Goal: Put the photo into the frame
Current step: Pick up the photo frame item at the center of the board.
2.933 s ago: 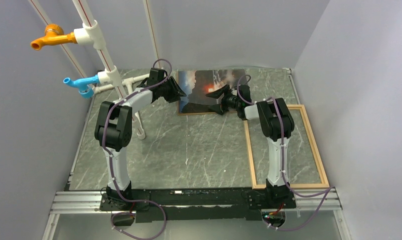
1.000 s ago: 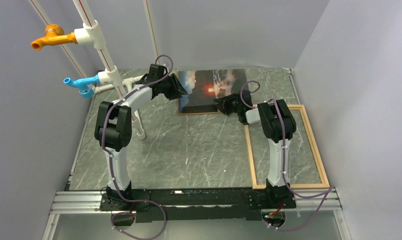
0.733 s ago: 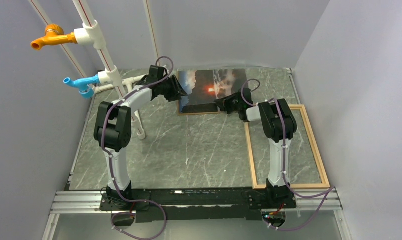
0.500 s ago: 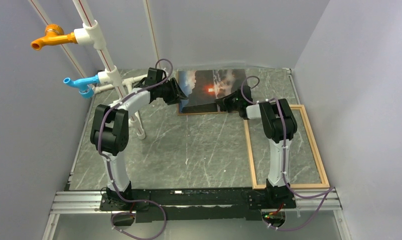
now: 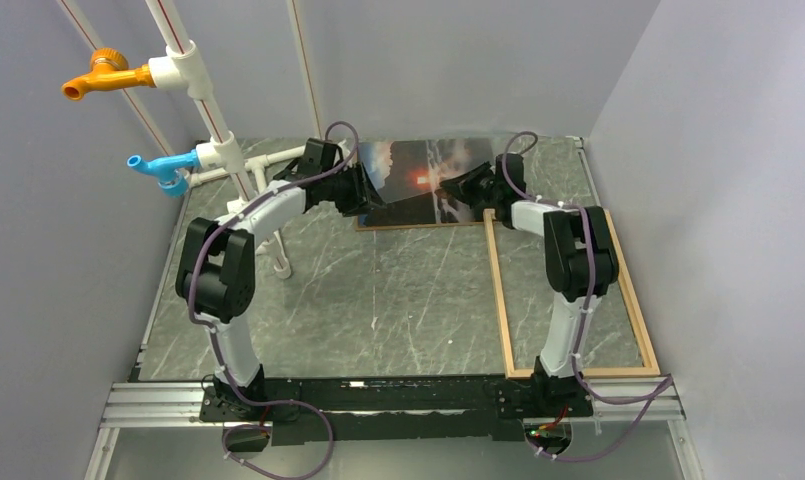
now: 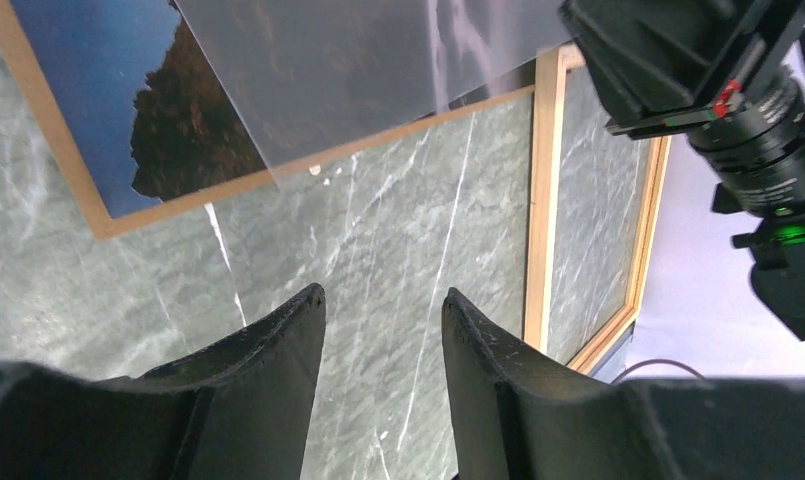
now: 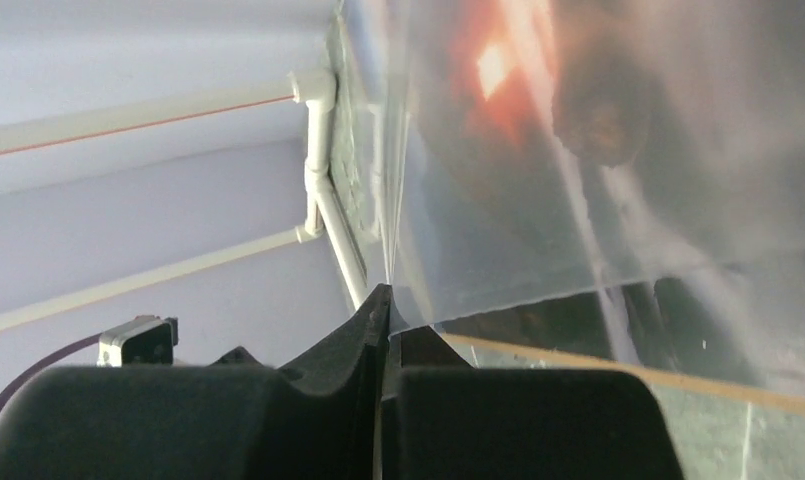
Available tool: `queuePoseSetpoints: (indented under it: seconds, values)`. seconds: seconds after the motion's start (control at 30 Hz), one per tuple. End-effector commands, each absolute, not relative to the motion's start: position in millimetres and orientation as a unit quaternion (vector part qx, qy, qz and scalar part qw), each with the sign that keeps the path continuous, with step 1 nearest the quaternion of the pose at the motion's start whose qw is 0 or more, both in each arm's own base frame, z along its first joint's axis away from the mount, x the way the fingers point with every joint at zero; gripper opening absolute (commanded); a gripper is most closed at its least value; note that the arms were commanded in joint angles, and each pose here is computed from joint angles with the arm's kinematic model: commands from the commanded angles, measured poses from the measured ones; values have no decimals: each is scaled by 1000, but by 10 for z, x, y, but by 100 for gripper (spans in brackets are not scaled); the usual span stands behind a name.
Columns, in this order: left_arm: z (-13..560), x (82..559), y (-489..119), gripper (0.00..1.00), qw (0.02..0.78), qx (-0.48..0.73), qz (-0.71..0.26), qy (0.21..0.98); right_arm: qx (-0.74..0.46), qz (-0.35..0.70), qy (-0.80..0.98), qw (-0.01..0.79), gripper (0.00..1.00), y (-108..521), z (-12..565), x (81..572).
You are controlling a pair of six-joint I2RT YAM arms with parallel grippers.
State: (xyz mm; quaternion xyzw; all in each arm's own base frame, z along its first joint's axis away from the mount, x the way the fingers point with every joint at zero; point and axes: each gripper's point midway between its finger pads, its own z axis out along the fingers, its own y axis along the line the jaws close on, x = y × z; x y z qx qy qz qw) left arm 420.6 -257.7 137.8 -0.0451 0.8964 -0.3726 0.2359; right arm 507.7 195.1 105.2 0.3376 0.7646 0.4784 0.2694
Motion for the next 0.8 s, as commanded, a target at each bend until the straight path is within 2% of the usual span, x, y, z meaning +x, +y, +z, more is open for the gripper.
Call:
queuePoseSetpoints:
  seconds: [0.0,0.27,0.53,0.57,0.63,0.7,0.77]
  values:
    - [1632,4002,-2647,51,250,-10,-379,891,283,486,774,291,3,1849,1513,4853]
    - [1903,3686,-2919,52,258,28,-387,885,268,421,819,283,3,1372,1550,4028]
    - [2151,3349,-3002,53,271,45,-374,886,271,296,879,257,7,750,1169,3019]
    - [2157,3309,-3001,53,270,42,-376,886,277,281,882,259,13,649,1117,2934]
    - [2148,3236,-2978,53,269,30,-376,886,295,256,884,257,38,470,1016,2796]
    - [2110,3135,-2984,54,266,20,-377,887,315,239,884,249,59,328,915,2697]
    - [2020,3017,-2993,54,259,8,-375,890,332,232,883,239,73,224,828,2634]
